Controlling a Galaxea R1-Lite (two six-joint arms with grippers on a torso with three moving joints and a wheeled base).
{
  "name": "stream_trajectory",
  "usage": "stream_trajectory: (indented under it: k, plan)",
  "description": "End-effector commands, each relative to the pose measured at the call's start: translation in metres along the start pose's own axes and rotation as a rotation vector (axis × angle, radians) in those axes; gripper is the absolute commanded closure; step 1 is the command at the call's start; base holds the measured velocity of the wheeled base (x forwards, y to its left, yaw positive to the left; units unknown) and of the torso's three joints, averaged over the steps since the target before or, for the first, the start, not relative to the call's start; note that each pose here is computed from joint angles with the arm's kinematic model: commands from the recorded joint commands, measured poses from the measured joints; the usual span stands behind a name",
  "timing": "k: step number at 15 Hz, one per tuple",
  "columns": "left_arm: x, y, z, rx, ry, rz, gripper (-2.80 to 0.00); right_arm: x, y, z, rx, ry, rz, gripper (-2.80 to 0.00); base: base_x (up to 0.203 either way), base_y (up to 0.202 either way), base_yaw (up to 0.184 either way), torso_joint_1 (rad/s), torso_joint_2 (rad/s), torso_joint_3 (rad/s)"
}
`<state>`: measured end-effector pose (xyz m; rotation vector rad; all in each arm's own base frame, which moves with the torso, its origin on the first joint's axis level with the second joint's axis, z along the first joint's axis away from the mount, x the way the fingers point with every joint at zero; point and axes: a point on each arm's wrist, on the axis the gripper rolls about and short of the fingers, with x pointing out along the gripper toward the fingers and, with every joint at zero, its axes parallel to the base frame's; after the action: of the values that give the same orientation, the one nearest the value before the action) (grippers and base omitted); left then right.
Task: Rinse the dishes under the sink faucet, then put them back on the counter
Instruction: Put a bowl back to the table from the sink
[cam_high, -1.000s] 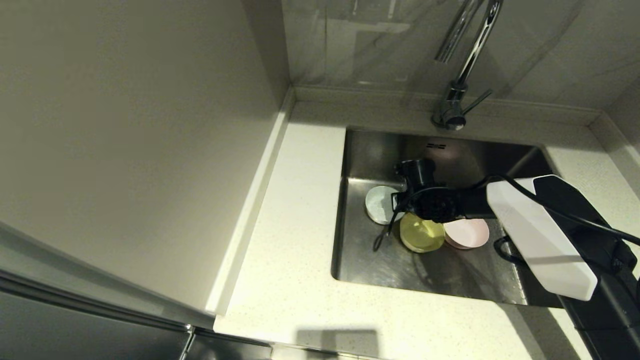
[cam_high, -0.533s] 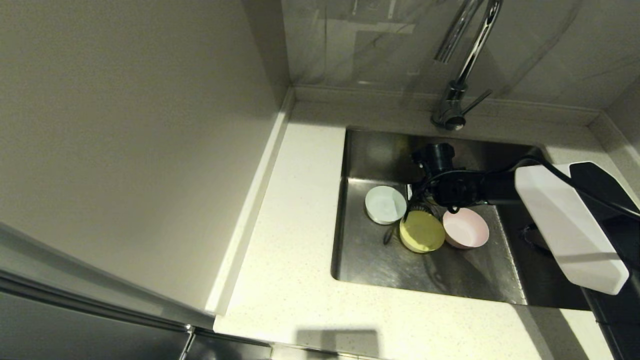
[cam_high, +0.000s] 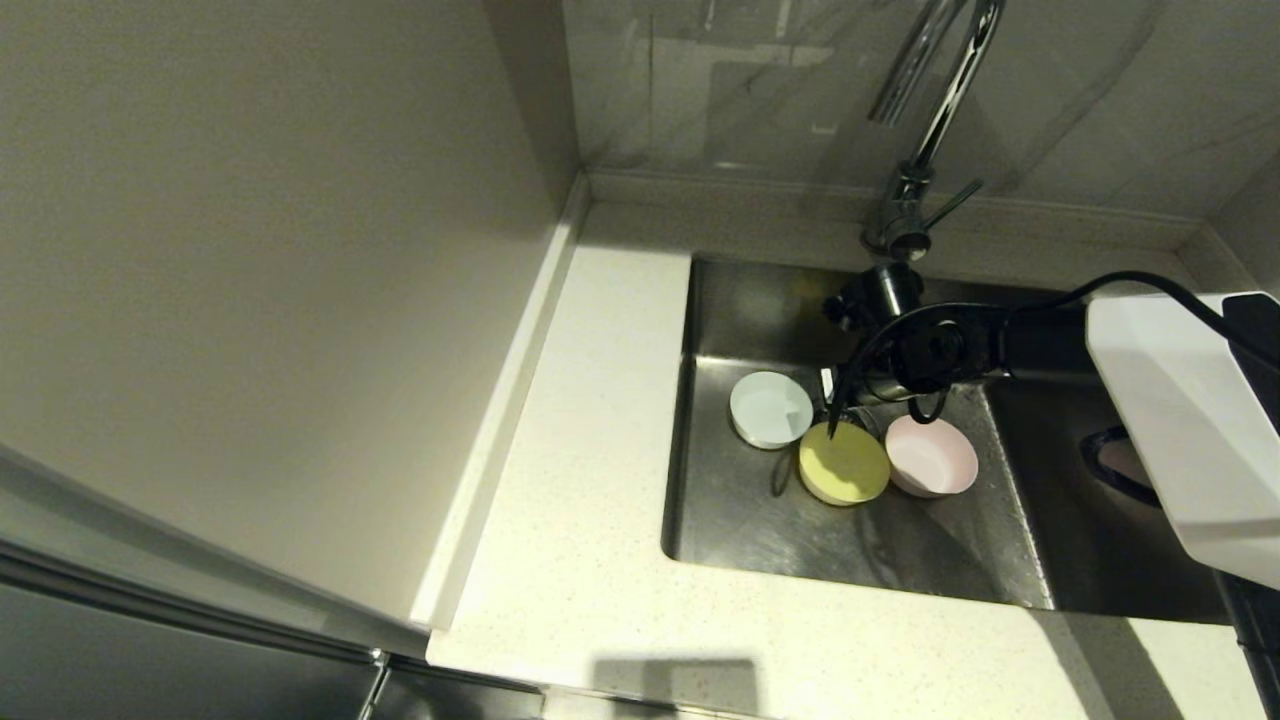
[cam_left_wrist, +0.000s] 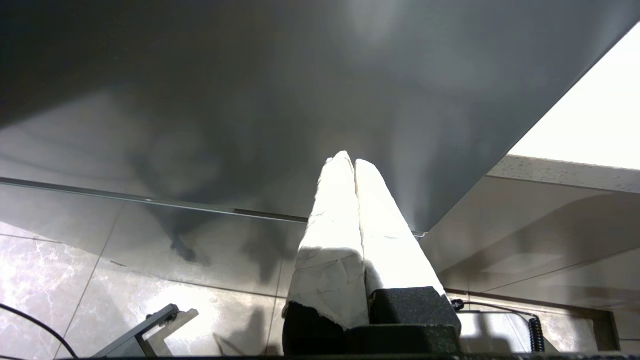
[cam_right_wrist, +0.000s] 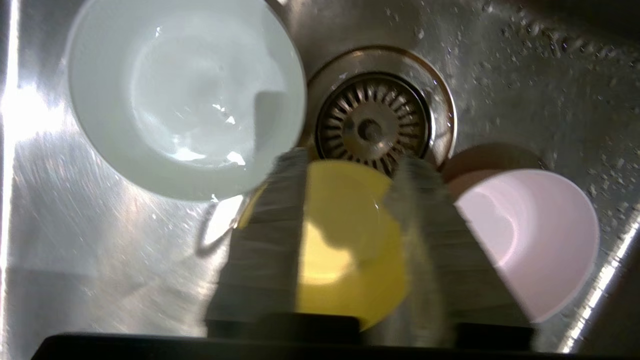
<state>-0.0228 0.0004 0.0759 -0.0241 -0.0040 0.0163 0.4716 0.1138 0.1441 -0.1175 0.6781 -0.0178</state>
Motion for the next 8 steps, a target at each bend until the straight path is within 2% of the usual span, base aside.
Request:
stream_trajectory:
  k: [1,3,8]
  plan:
    - [0.000,0.000,0.000,-0.001,-0.002,0.000,0.00,0.009,0.006,-0.003,0.003,-0.023,0.006,-2.80,0.000,0.000,0.000,0.000,0.00,0.000]
    - [0.000,0.000,0.000,-0.001,-0.002,0.000,0.00,0.021,0.010,-0.007,0.006,-0.043,0.008,-2.80,0.000,0.000,0.000,0.000,0.00,0.000]
    - [0.000,0.000,0.000,-0.001,-0.002,0.000,0.00,0.038,0.020,-0.021,0.020,-0.003,0.015,-2.80,0.000,0.000,0.000,0.000,0.00,0.000]
